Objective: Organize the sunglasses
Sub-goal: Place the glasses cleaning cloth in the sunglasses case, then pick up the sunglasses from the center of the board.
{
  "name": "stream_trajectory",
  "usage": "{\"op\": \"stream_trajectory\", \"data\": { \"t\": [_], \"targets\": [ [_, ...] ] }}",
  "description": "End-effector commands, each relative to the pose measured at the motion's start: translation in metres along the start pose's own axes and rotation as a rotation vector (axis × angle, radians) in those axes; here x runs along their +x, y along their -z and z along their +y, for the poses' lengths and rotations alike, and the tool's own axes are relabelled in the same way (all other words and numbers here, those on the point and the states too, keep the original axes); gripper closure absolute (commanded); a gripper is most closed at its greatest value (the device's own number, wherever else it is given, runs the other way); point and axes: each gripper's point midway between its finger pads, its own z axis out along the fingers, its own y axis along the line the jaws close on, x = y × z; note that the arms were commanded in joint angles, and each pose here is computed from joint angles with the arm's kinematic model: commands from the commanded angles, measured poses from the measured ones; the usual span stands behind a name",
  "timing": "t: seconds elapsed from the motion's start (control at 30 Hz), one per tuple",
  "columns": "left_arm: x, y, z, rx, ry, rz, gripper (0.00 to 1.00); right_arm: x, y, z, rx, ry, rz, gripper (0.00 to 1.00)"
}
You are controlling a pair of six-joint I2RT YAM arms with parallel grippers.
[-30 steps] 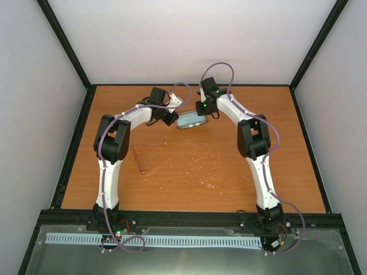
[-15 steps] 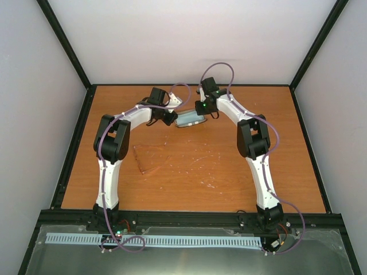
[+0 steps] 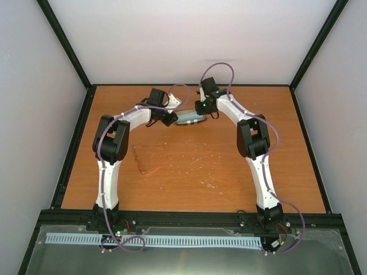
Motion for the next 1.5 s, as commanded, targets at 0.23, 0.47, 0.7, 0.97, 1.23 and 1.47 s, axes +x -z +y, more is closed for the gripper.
{"op": "stream_trajectory", "data": {
  "t": [0.23, 0.47, 0.7, 0.97, 1.23, 1.47],
  "targets": [
    [-0.026, 0.032, 0.013, -0.075, 0.000, -0.078, 0.59, -0.011, 0.019, -0.003, 0.040, 0.010, -0.052, 0.71],
    [-0.032, 0.043, 0.012, -0.089, 0.016, -0.104, 0.45, -0.004, 0.039, -0.010, 0.088, 0.003, -0.076, 0.56],
    [-0.036, 0.059, 0.009, -0.105, 0.003, -0.114, 0.40, -0.006, 0.064, -0.015, 0.134, -0.007, -0.124, 0.50],
    [0.005, 0.100, -0.013, -0.008, -0.083, 0.014, 0.40, -0.013, 0.103, 0.010, 0.053, 0.032, -0.163, 0.48],
    [0.105, 0.177, 0.011, -0.060, -0.184, 0.095, 0.40, 0.058, 0.097, 0.113, -0.142, 0.258, -0.009, 0.50],
    [0.165, 0.219, -0.042, 0.017, -0.983, 0.105, 0.42, 0.094, 0.089, 0.123, -0.179, 0.218, 0.021, 0.50]
  ]
}}
